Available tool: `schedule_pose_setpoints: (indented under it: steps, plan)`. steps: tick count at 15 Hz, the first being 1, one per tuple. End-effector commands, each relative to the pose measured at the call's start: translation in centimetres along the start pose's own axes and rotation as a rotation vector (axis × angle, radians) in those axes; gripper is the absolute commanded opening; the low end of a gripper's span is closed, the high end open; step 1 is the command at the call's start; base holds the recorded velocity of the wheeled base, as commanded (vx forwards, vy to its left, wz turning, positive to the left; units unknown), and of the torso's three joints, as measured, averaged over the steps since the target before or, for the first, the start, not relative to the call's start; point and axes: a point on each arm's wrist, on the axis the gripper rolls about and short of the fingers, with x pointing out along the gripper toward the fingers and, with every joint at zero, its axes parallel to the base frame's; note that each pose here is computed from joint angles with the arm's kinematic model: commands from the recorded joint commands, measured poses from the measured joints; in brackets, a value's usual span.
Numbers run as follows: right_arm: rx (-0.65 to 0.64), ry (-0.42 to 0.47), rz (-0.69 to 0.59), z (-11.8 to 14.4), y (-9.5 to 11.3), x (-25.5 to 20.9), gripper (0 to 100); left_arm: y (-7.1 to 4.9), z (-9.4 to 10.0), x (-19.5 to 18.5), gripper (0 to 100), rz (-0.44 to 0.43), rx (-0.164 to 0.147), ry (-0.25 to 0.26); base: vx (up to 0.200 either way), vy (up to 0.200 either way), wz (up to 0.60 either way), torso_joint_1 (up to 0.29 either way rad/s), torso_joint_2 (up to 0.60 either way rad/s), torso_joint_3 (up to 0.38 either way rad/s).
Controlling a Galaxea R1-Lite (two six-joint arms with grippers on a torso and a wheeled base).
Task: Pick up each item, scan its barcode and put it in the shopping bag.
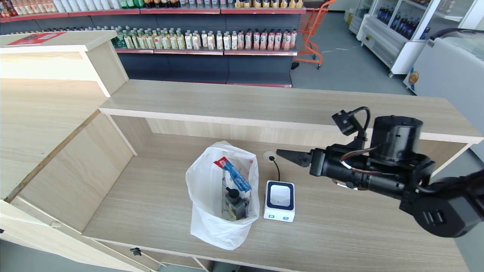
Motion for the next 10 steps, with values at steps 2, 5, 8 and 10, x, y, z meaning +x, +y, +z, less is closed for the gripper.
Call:
schedule_pose_setpoints:
  steps: [2,5,8,10]
  plan:
    - [-0.159,-0.107,-0.448,-9.2,2.7,-22.9,100,0.0,0.0,0.0,100,0.001,0.000,0.000,0.000,0.000,0.00,0.000,0.00,0.000]
    - [-0.168,-0.199,-0.637,-13.1,4.3,-26.9,100,0.0,0.0,0.0,100,0.001,0.000,0.000,0.000,0.000,0.00,0.000,0.00,0.000]
    - [-0.193,-0.262,-0.786,-16.5,5.0,-29.1,100,0.0,0.0,0.0,100,0.001,0.000,0.000,0.000,0.000,0.00,0.000,0.00,0.000]
    - [-0.259,-0.317,-0.830,-16.7,5.0,-29.2,100,0.0,0.0,0.0,100,-0.001,0.000,0.000,0.000,0.000,0.00,0.000,0.00,0.000]
